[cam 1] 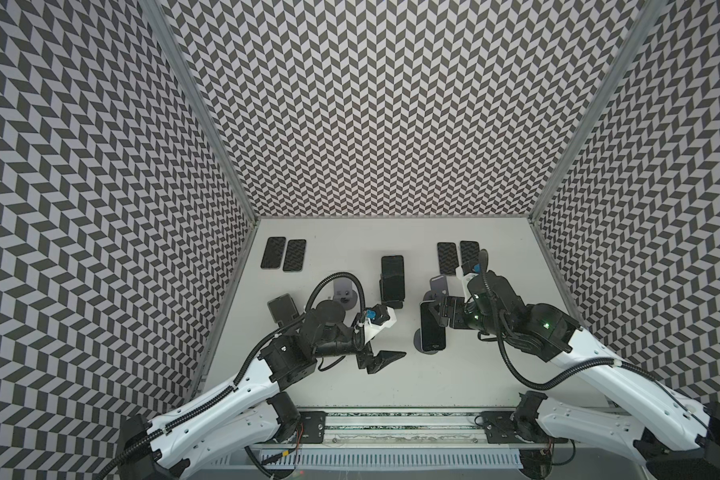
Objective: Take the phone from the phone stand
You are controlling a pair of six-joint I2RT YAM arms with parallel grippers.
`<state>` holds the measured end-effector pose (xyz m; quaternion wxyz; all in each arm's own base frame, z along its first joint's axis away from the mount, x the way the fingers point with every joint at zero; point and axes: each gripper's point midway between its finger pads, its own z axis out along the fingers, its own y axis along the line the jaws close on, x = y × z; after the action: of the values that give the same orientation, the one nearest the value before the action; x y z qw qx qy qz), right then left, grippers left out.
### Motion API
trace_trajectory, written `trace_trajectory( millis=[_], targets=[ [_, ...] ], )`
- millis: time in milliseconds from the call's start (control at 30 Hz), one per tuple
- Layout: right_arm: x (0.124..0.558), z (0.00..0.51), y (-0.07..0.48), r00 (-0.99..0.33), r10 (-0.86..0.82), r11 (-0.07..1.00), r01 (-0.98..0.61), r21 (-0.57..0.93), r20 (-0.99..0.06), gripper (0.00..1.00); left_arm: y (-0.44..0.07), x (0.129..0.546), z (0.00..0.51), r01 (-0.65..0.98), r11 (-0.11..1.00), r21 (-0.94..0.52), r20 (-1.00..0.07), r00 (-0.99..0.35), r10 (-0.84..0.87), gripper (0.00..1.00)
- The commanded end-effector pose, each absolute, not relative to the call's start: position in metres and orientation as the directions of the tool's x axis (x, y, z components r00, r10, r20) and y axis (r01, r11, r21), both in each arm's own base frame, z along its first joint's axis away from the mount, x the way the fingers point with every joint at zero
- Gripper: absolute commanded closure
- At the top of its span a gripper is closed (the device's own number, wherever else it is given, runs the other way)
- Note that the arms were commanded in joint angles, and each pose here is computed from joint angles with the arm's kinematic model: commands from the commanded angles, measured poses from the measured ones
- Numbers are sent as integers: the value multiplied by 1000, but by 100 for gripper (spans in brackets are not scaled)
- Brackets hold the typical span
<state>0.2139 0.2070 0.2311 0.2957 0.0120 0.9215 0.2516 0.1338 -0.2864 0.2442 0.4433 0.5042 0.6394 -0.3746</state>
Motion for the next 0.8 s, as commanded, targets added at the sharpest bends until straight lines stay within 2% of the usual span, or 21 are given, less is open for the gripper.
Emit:
trace_trajectory(
  millis=[0, 433, 767],
  targets=[
    [205, 221, 207, -841, 214, 867, -71, 494, -497, 20, -288, 129, 237, 981, 194, 8, -943, -58, 329, 16],
    [189, 199, 222, -865, 193, 876, -60, 479, -462, 18, -279, 129, 200, 974, 216, 73, -939, -7, 345, 14],
    [198, 200, 226, -845, 194, 889, -64, 454, -499, 16, -274, 142, 195, 943, 332, -15, -948, -119, 295, 14]
  ],
)
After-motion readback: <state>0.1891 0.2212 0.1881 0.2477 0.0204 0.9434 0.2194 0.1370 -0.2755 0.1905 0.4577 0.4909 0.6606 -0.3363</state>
